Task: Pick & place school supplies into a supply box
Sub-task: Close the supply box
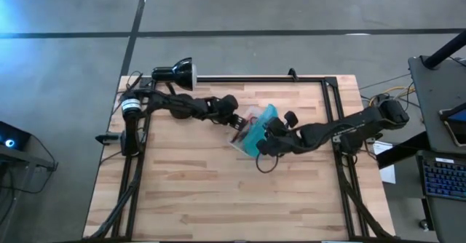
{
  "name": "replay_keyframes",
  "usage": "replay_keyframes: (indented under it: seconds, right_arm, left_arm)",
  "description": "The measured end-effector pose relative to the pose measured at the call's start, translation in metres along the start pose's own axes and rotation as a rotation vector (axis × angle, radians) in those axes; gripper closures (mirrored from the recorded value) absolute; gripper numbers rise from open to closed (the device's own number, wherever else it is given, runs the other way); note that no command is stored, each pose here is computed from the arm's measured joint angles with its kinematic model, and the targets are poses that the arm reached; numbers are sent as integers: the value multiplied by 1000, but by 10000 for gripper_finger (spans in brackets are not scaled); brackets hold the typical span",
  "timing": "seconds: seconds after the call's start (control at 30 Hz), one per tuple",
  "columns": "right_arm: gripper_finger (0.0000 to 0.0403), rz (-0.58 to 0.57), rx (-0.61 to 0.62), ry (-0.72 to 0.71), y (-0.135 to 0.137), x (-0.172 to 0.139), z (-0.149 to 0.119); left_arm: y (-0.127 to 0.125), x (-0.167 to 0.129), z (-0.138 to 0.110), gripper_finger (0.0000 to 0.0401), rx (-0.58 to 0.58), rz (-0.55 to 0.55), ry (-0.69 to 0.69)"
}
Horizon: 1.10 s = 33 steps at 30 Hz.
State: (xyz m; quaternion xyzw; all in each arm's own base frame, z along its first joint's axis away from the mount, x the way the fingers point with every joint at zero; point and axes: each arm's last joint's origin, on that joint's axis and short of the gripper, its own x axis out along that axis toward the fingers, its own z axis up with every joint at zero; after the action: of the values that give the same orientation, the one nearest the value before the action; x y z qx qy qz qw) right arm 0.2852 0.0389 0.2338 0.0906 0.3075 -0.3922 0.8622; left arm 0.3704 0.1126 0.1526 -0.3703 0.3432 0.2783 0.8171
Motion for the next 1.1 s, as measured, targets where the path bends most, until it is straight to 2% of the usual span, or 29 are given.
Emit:
replay_keyframes:
  seconds: [0.3,0.53,0.83,1.1]
  right_arm:
    - [355,10,-11,91,-9,13,-11]
    - [355,46,1,176,-11,20,-27]
    - [355,67,54,143,-10,18,-23]
    - [355,178,128,203,-3,34,-46]
  left_arm:
    - [-39,-3,-30,321,-26,-138,63]
    - [-58,-9,-50,321,-5,-173,100]
    - [-64,-33,-35,321,0,-128,-84]
    - [-53,-10,-48,321,-2,-109,-16]
